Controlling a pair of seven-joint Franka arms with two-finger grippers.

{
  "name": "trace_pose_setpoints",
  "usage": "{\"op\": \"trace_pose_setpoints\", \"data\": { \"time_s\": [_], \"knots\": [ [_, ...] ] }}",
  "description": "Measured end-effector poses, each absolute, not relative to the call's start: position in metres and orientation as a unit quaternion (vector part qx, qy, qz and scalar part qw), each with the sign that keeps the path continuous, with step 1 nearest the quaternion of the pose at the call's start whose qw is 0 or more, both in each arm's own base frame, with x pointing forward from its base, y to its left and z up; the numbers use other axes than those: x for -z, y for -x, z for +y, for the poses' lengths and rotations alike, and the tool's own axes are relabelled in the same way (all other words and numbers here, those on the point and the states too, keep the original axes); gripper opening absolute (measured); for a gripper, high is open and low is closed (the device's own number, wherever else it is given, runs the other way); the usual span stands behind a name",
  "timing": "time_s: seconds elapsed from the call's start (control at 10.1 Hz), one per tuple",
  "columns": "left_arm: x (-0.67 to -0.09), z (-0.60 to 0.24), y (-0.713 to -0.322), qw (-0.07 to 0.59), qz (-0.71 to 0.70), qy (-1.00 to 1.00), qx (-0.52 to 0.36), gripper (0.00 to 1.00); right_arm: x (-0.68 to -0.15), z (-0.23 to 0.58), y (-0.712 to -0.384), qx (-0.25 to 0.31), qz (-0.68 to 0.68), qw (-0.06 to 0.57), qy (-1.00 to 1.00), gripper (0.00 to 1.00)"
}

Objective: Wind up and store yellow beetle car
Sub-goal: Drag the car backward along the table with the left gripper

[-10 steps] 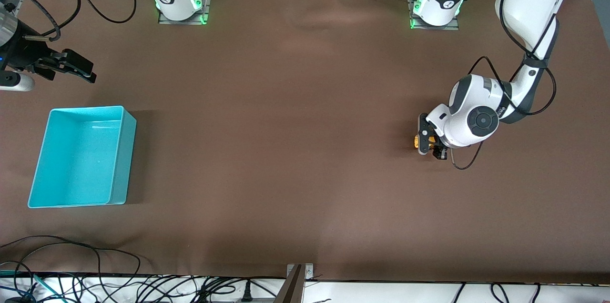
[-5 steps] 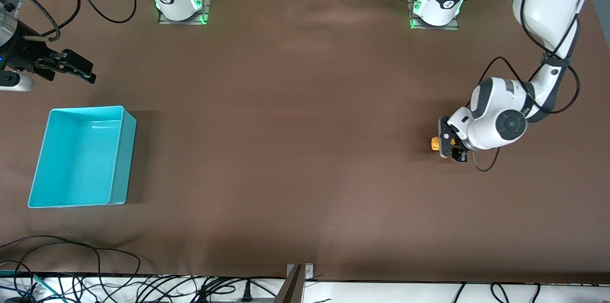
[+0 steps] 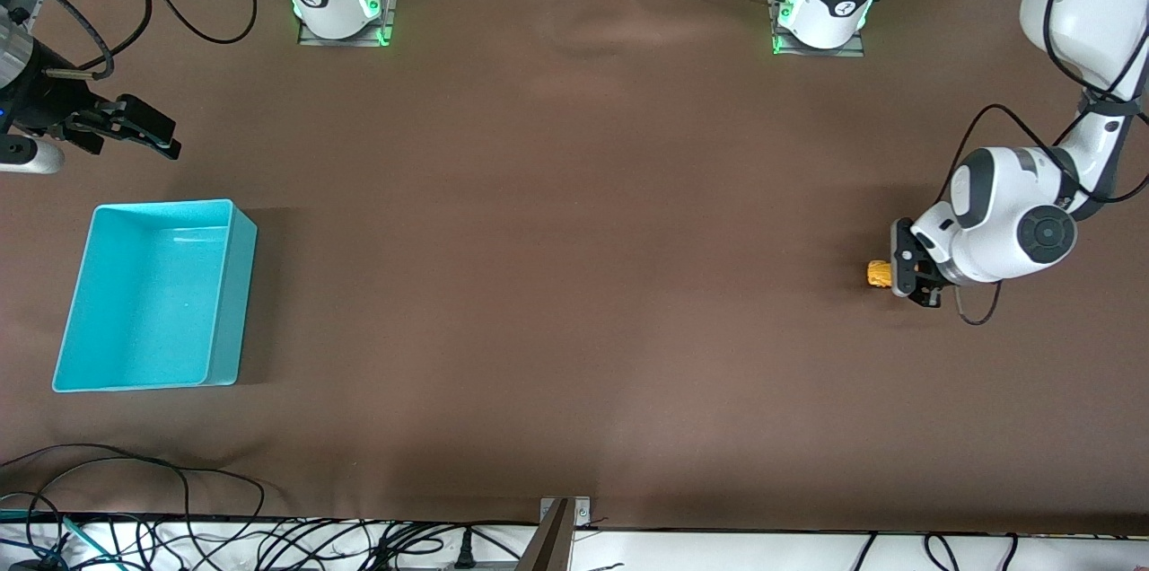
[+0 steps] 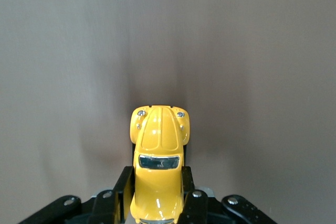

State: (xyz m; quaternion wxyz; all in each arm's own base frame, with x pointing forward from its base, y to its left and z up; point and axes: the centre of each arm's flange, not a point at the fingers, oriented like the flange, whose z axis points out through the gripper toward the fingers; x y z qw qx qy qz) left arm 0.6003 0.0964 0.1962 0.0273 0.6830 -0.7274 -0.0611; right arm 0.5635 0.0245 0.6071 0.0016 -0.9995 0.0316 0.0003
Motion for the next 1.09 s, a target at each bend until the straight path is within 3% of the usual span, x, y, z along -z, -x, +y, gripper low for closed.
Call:
{"op": "trace_pose_setpoints", "data": {
  "time_s": [0.5,0.99,1.09],
  "knots": [
    [-0.197,0.172,-0.589,0.017,-0.719,-0.692,0.072,0.41,-0.606,0.024,-0.564,0.002,0.032,0.002,0.999,1.0],
    [-0.197,0.181,-0.587,0.016,-0.716,-0.694,0.071,0.41,-0.606,0.025,-0.565,0.003,0.031,0.002,1.0,1.0],
    [-0.196,0.183,-0.587,0.02,-0.715,-0.695,0.074,0.53,-0.605,0.025,-0.565,0.003,0.031,0.002,1.0,1.0]
  ]
}}
